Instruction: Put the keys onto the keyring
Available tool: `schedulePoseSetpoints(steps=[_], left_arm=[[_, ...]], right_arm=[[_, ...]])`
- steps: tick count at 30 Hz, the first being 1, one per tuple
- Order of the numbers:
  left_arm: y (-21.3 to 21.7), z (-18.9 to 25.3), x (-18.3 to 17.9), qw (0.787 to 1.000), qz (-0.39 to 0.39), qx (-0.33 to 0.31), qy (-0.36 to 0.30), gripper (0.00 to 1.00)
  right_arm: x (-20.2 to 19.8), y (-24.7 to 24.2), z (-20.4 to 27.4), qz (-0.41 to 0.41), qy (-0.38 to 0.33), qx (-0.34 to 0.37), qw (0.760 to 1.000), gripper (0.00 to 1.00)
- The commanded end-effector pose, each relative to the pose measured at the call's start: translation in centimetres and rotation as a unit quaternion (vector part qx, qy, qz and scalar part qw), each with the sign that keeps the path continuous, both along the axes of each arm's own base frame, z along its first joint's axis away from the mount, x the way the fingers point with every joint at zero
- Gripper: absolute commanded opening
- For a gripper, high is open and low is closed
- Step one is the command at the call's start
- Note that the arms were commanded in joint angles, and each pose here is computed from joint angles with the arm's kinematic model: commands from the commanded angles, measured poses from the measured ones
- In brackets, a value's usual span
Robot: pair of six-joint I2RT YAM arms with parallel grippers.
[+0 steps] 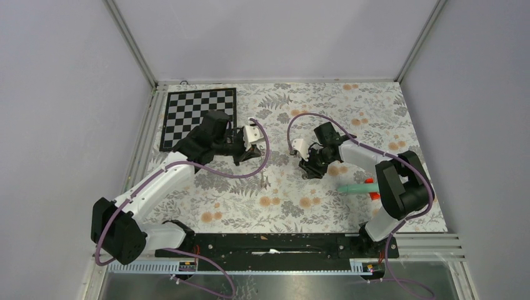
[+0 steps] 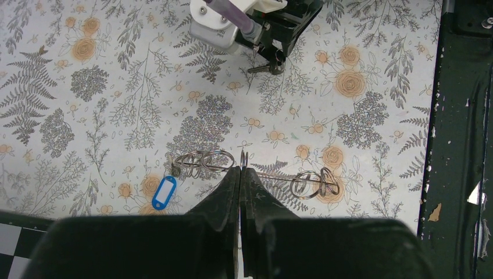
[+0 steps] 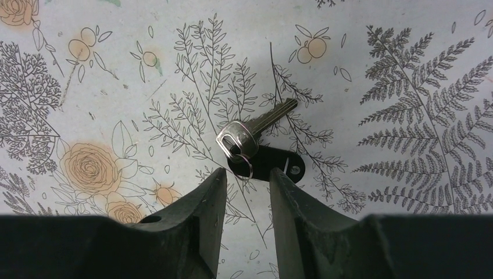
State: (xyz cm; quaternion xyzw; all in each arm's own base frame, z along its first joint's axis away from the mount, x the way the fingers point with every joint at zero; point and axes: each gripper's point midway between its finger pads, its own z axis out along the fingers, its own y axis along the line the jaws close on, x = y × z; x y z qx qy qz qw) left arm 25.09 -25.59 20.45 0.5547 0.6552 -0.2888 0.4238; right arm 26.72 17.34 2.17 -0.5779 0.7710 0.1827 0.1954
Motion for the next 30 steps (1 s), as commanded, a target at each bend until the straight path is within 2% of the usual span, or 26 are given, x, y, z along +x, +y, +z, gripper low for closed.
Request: schedulePoseSetpoints(steps=[1, 14, 30], left_arm=[[-0.2, 1.9, -0.1, 0.999, -0.01, -0.022, -0.036, 0.0], [-0.1, 1.6, -0.2, 0.999, -0.01, -0.02, -0.033, 0.0], [-0.1, 1.6, 0.0, 0.999, -0.008, -0.018, -0.036, 0.0]], right_arm=[[-0.2, 0.6, -0.4, -0.005, 0.018, 0.013, 1.0, 0.41], [-0.7, 0.6, -1.4, -0.014, 0.036, 0.012, 0.999, 0.4], [-1.3, 0.8, 0.1, -0.022, 0.044, 0.024, 0.998, 0.16]])
